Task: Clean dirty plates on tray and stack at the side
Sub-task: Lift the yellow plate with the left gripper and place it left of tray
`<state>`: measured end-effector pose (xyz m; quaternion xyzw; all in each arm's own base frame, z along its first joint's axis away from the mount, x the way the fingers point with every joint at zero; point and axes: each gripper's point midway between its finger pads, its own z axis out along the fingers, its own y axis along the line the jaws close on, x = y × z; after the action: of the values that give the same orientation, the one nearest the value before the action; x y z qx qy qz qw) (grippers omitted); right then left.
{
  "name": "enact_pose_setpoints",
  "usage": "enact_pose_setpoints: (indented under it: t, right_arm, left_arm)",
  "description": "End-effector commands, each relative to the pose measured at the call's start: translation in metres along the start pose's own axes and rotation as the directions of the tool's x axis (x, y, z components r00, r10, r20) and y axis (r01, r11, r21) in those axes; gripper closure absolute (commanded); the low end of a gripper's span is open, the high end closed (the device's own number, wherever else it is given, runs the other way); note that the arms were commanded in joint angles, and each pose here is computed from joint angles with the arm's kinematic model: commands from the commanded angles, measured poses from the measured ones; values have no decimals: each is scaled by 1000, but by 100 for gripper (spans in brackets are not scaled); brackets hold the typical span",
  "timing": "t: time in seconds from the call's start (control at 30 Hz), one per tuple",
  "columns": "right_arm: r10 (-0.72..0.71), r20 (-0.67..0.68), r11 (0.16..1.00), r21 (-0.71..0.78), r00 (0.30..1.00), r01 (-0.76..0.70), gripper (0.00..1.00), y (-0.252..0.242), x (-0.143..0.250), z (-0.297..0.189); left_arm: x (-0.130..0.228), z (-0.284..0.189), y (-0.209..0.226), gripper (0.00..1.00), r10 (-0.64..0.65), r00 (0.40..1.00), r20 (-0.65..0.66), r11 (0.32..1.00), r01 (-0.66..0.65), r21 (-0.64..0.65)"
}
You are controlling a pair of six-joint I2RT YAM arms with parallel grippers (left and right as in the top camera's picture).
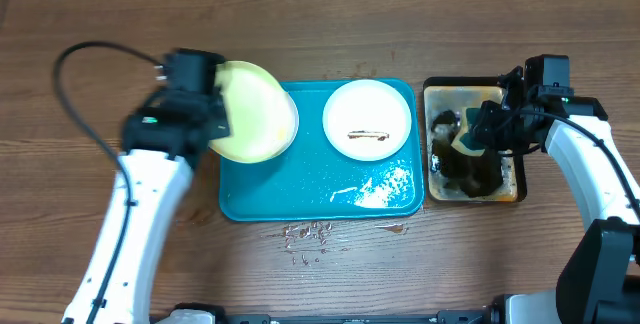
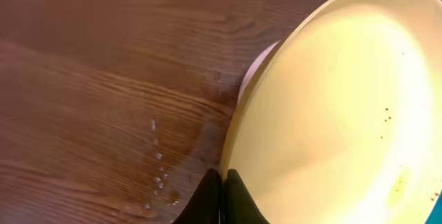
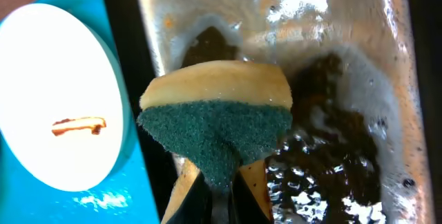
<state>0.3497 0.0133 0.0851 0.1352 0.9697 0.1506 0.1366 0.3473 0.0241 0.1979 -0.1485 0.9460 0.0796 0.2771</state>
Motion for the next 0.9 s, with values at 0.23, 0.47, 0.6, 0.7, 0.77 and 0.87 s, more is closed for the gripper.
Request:
enact_pose_setpoints:
  t: [0.23, 0.47, 0.6, 0.7, 0.77, 0.87]
  right_arm:
    - [-29, 10, 999, 20, 1000, 28, 96, -1, -1, -8]
    - [-25, -2, 999, 23, 1000, 25, 96, -2, 2, -8]
    - [-24, -6, 999, 23, 1000, 24, 96, -2, 3, -8]
    - [-23, -9, 999, 24, 1000, 23, 96, -2, 4, -8]
    - [-22, -10, 999, 24, 1000, 23, 96, -2, 4, -8]
    - [-22, -10, 999, 24, 1000, 23, 96, -2, 4, -8]
  left_arm:
    - [-27, 20, 112, 96, -363, 931, 20, 932, 363, 13]
    - [-21, 66, 146, 96, -458, 888, -45, 889, 459, -4]
    - [-3, 100, 163, 96, -494, 861, -118, 869, 491, -54]
    - [11, 120, 174, 96, -522, 838, -161, 853, 515, -85]
    - [19, 130, 181, 96, -539, 823, -183, 842, 529, -103]
    - [27, 140, 189, 96, -562, 802, -204, 827, 550, -114]
